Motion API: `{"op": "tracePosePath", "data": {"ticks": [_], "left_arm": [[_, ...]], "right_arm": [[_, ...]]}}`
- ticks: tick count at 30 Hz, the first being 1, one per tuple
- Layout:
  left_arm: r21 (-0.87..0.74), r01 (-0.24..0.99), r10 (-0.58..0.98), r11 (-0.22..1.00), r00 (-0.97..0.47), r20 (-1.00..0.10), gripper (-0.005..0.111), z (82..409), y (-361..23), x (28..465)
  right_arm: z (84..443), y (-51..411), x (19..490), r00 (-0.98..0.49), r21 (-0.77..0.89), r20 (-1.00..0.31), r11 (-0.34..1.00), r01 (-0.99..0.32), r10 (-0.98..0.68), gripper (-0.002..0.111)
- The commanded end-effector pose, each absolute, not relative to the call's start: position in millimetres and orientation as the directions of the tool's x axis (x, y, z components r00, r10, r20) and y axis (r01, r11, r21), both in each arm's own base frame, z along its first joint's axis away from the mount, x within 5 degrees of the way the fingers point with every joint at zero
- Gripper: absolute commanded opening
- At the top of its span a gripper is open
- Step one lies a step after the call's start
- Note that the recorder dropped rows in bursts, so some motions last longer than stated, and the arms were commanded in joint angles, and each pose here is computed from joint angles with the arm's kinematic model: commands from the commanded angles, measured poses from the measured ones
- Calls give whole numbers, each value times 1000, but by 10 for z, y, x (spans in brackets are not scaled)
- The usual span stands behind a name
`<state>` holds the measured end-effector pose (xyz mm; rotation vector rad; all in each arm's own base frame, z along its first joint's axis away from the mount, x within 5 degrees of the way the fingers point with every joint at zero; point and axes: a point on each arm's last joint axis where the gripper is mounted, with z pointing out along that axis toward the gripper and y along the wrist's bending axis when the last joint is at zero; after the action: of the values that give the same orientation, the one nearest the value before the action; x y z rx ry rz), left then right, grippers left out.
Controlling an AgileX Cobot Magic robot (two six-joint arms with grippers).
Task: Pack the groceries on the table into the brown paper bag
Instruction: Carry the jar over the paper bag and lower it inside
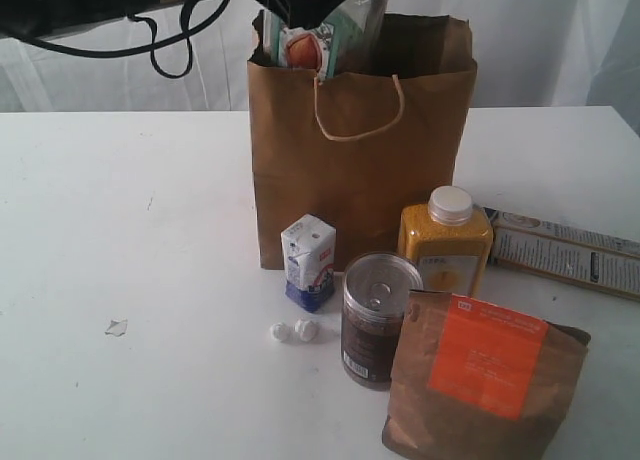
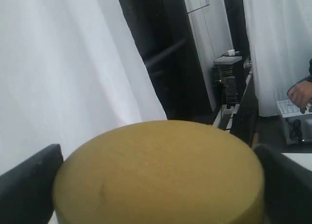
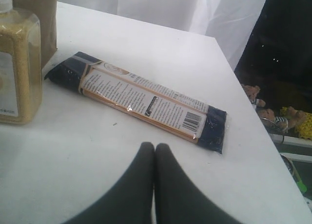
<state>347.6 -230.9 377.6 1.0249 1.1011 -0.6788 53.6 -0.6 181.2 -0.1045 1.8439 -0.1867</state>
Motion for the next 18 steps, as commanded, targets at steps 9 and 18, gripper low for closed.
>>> {"op": "tracePosePath", "data": {"ticks": [9,18], "left_arm": [[316,832,61,455,326,-944,105,3864,-2275,3495],[81,888,-43,452,112,-993,105,3773,-2310,3543]], "right_arm": [[1812,-8,535,-275,-179,-948,983,31,-163,0],[1812,-8,535,-275,-179,-948,983,31,-163,0]]}}
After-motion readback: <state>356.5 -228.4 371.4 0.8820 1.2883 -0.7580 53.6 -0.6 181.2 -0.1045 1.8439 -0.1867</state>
